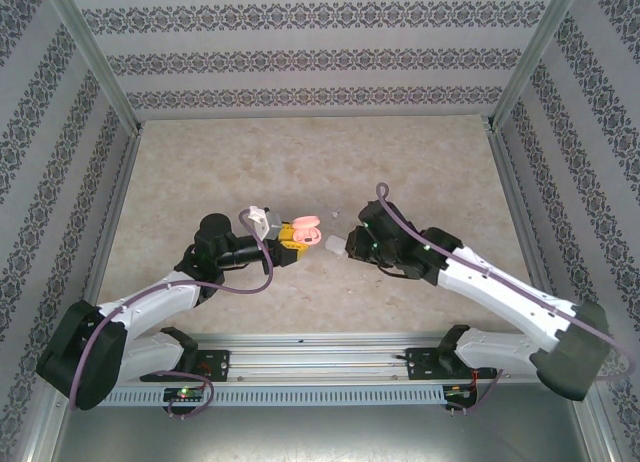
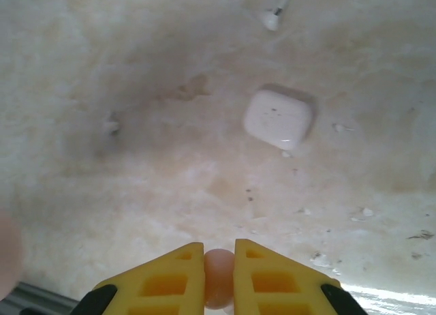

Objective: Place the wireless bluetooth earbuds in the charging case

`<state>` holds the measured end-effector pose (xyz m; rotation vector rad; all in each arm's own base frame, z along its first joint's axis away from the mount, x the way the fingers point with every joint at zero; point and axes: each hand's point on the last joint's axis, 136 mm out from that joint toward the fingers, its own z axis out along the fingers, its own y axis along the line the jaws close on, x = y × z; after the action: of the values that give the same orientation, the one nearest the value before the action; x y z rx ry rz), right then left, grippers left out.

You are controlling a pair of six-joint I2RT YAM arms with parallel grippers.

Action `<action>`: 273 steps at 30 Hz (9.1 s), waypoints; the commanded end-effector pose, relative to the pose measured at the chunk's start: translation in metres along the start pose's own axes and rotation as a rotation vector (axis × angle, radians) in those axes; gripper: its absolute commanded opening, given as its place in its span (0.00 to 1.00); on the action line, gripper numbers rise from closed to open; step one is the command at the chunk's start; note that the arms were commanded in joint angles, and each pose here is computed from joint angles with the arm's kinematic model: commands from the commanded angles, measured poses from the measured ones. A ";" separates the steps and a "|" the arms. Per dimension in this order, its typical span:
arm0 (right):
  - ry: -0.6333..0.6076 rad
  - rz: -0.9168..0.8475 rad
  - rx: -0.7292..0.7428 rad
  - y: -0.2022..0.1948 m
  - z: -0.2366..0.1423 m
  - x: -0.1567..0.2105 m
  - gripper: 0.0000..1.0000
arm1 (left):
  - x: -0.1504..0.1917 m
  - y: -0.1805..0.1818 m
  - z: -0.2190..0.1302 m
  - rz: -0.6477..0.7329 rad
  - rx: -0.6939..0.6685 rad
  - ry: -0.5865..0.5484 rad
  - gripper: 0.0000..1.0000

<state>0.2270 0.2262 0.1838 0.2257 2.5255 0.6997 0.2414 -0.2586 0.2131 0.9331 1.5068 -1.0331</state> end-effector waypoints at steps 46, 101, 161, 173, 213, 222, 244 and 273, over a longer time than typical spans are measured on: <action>-0.033 -0.205 -0.112 0.113 0.028 0.011 0.19 | -0.021 -0.006 -0.004 0.030 0.022 -0.053 0.13; 0.045 -0.284 -0.160 0.128 -0.015 0.010 0.18 | -0.028 -0.014 -0.005 0.109 0.060 -0.049 0.14; 0.085 -0.016 -0.366 0.098 -0.030 -0.019 0.58 | -0.056 -0.013 -0.007 0.063 0.040 -0.093 0.14; 0.153 0.144 -0.540 0.117 -0.022 -0.012 0.60 | -0.077 -0.007 -0.003 -0.037 0.038 -0.157 0.14; 0.056 0.393 -0.537 0.070 -0.005 -0.039 0.12 | -0.090 0.029 -0.047 -0.065 -0.277 -0.060 0.76; 0.036 0.368 -0.385 0.032 0.037 -0.051 0.12 | -0.059 0.059 -0.051 -0.122 -0.393 0.032 0.74; 0.337 0.203 -0.278 0.061 0.271 -0.066 0.15 | 0.006 0.082 -0.070 -0.146 -0.523 0.186 0.73; 0.189 -0.134 -0.073 0.047 0.158 -0.092 0.53 | 0.016 0.086 -0.051 -0.113 -0.415 0.220 0.71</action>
<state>0.4014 0.3294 0.1277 0.0391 2.6500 0.9236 0.2986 -0.1751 0.1769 0.6333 1.9448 -0.6440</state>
